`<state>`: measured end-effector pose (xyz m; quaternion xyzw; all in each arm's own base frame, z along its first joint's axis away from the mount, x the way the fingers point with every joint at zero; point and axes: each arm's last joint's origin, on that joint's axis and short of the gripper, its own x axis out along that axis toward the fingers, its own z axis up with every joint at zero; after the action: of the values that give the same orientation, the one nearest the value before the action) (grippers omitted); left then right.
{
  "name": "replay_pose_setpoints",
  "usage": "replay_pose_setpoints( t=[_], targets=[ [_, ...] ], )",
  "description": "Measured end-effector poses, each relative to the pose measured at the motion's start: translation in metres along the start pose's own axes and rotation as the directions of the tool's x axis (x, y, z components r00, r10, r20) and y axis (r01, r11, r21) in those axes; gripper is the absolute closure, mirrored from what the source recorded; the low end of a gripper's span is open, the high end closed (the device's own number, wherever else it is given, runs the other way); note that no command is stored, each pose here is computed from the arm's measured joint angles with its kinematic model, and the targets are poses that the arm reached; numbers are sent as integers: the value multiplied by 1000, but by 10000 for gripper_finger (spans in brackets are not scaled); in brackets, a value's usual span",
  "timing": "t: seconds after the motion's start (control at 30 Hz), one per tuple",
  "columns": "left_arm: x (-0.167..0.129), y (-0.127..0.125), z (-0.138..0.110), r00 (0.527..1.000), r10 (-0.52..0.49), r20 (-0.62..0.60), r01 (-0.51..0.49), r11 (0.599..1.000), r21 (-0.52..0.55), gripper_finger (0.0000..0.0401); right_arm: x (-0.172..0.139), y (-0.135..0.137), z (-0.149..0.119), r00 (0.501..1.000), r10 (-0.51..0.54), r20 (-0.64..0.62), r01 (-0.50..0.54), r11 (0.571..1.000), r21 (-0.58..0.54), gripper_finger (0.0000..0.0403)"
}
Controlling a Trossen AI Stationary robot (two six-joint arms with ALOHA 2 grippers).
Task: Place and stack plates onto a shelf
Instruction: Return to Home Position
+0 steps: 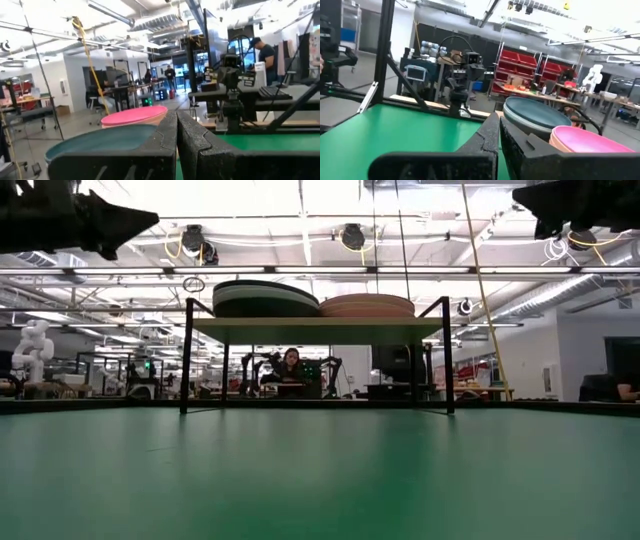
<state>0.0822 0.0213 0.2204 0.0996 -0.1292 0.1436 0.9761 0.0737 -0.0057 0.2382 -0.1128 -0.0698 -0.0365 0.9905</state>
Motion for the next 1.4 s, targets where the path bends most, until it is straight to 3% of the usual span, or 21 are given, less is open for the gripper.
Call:
replay_pose_setpoints(
  t=[0.33,0.57,0.8,1.13,1.4],
  targets=[
    [0,-2,-4,998,-63,-23,62,997,-45,400,4,5,-18,999,31,-34,-30,999,11,403],
    [0,-7,-28,996,-88,8,88,993,-76,400,8,7,-30,1000,23,-2,-23,1000,-10,403],
    [0,-10,-24,982,-178,60,182,981,-71,400,11,10,-44,999,33,-35,-32,999,17,403],
    [0,-9,-20,978,-181,105,191,977,-95,394,13,13,-57,1000,23,-4,-23,1000,-2,403],
    [0,-9,-19,977,-179,120,198,964,-179,389,13,11,-54,999,-39,26,39,999,-24,403]
  ],
)
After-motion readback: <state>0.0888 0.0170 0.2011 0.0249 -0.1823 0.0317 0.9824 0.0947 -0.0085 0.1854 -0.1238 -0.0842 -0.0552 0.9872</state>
